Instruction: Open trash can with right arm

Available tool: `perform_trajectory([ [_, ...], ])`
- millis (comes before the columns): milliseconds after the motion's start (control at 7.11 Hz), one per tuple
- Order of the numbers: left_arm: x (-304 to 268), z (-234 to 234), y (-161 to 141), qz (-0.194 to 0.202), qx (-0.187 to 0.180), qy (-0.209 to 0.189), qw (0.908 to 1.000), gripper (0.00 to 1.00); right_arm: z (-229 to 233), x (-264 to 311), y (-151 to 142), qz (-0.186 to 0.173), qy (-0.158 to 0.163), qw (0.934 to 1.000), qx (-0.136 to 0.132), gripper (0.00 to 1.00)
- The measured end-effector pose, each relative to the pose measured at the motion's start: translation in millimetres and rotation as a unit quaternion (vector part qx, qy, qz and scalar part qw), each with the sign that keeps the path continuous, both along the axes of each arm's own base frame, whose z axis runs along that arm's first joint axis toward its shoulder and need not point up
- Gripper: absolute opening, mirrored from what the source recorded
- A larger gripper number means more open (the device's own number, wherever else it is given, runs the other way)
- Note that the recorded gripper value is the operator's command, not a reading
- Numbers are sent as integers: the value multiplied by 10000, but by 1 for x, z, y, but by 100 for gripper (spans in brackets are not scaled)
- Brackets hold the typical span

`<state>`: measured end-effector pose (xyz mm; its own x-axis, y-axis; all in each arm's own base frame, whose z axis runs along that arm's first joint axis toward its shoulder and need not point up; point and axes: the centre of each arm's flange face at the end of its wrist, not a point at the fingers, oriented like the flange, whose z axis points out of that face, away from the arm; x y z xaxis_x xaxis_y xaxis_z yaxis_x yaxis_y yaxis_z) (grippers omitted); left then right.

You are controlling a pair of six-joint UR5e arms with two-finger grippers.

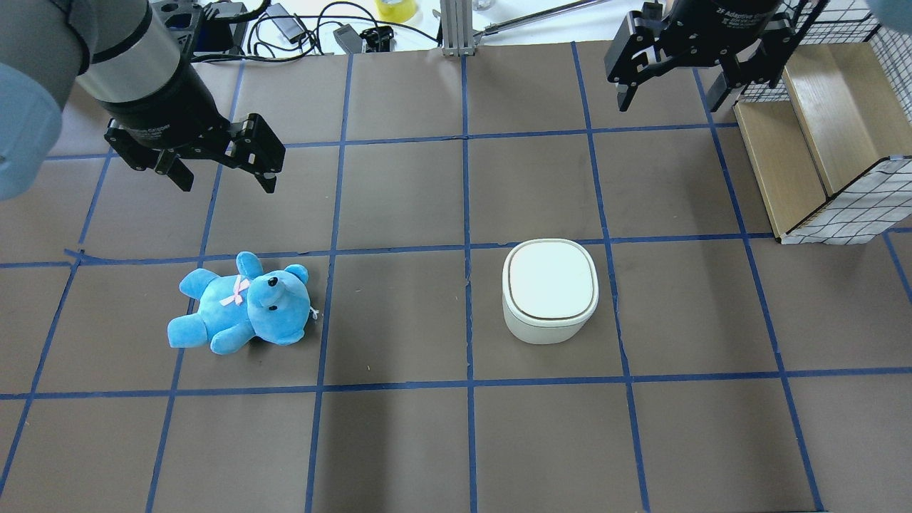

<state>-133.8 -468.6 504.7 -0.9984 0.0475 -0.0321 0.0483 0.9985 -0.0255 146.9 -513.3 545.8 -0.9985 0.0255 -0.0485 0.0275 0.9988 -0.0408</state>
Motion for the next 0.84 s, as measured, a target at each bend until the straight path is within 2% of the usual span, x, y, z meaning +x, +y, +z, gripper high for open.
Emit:
perform_trajectory([
  [141,0,0,0,0,1,0,10000,100,-1,0,-1,8,10,10000,0,0],
  [844,0,0,0,0,-1,0,10000,100,-2,-4,-1,-24,82,10000,20,0],
])
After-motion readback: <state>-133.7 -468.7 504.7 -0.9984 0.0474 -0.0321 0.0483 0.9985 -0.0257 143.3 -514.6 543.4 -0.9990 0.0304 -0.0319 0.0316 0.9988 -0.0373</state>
